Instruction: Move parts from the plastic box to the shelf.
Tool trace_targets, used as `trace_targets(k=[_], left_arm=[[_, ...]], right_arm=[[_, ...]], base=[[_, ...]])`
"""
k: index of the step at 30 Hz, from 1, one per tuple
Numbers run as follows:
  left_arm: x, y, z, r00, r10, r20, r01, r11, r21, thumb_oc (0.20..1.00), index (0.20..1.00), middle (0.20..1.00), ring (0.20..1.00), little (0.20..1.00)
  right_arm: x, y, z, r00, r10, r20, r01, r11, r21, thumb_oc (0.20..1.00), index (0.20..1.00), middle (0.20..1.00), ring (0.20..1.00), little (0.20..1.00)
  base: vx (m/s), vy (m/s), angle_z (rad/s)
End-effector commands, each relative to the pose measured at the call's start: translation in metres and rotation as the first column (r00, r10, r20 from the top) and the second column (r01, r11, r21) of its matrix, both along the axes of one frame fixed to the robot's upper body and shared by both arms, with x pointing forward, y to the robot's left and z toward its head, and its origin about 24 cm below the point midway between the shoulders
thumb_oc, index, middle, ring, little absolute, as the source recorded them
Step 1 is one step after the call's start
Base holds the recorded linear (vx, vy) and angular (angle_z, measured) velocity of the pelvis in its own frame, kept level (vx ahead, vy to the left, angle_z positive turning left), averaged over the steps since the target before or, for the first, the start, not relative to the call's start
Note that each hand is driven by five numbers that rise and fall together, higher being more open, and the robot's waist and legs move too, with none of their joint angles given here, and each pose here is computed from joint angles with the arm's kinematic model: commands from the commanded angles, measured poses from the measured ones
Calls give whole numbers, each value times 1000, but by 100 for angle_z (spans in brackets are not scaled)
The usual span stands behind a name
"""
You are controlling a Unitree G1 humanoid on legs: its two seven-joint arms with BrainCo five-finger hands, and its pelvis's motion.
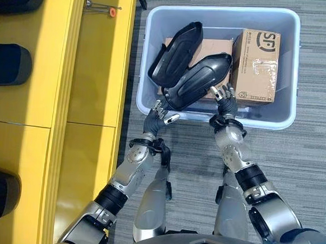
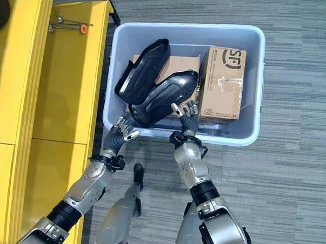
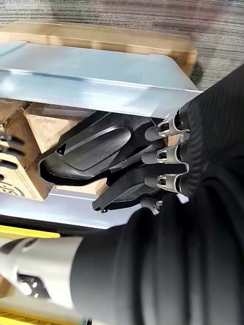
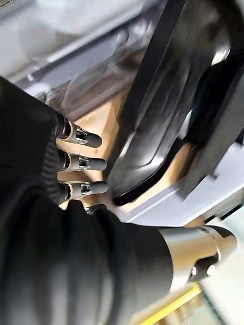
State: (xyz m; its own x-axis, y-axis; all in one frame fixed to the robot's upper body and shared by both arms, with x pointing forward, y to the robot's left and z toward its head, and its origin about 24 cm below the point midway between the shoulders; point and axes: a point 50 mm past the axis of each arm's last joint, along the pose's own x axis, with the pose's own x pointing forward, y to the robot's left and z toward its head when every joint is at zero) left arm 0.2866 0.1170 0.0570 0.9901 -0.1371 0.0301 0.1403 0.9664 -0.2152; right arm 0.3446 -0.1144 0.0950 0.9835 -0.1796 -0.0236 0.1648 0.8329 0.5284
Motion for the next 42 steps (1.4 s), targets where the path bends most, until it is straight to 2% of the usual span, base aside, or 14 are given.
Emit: trace_targets(k=[1, 5, 14, 21, 31, 42], left_arm=[[-2, 6, 25, 993, -2, 122, 2, 1000, -5, 1000, 1000, 1000, 1000, 1000], [-3, 6, 24, 993, -5, 118, 6, 1000, -5, 1000, 1000, 1000, 1000, 1000], [-2, 5, 26, 993, -13, 118, 16, 1000, -26, 1000, 1000, 1000, 1000, 1000], [-2, 5, 27, 993, -14, 121, 17, 1000, -22, 1000, 1000, 1000, 1000, 1000], [1, 4, 30, 992, -5, 130, 7, 1000, -18, 1000, 1000, 1000, 1000, 1000], [1, 1, 35, 990, -5, 138, 10, 999, -35, 1000, 1000, 1000, 1000, 1000]], right_arm=[[1, 12, 23, 995, -12, 98, 3, 995, 95, 1000, 1000, 1000, 1000, 1000], [6, 9, 10, 999, -37, 18, 35, 991, 127, 1000, 1000, 1000, 1000, 1000], [24, 1, 17, 996, -87, -30, 90, 985, 145, 1000, 1000, 1000, 1000, 1000], [25, 7, 14, 998, -39, -51, 42, 998, 56, 1000, 1000, 1000, 1000, 1000], [18, 25, 10, 998, 48, -42, -47, 999, 16, 1000, 1000, 1000, 1000, 1000], [13, 40, -1, 992, 94, -89, -86, 992, 96, 1000, 1000, 1000, 1000, 1000]], base=[[0, 0, 0], [0, 0, 0], [0, 0, 0], [0, 0, 0], [0, 0, 0], [0, 0, 0]])
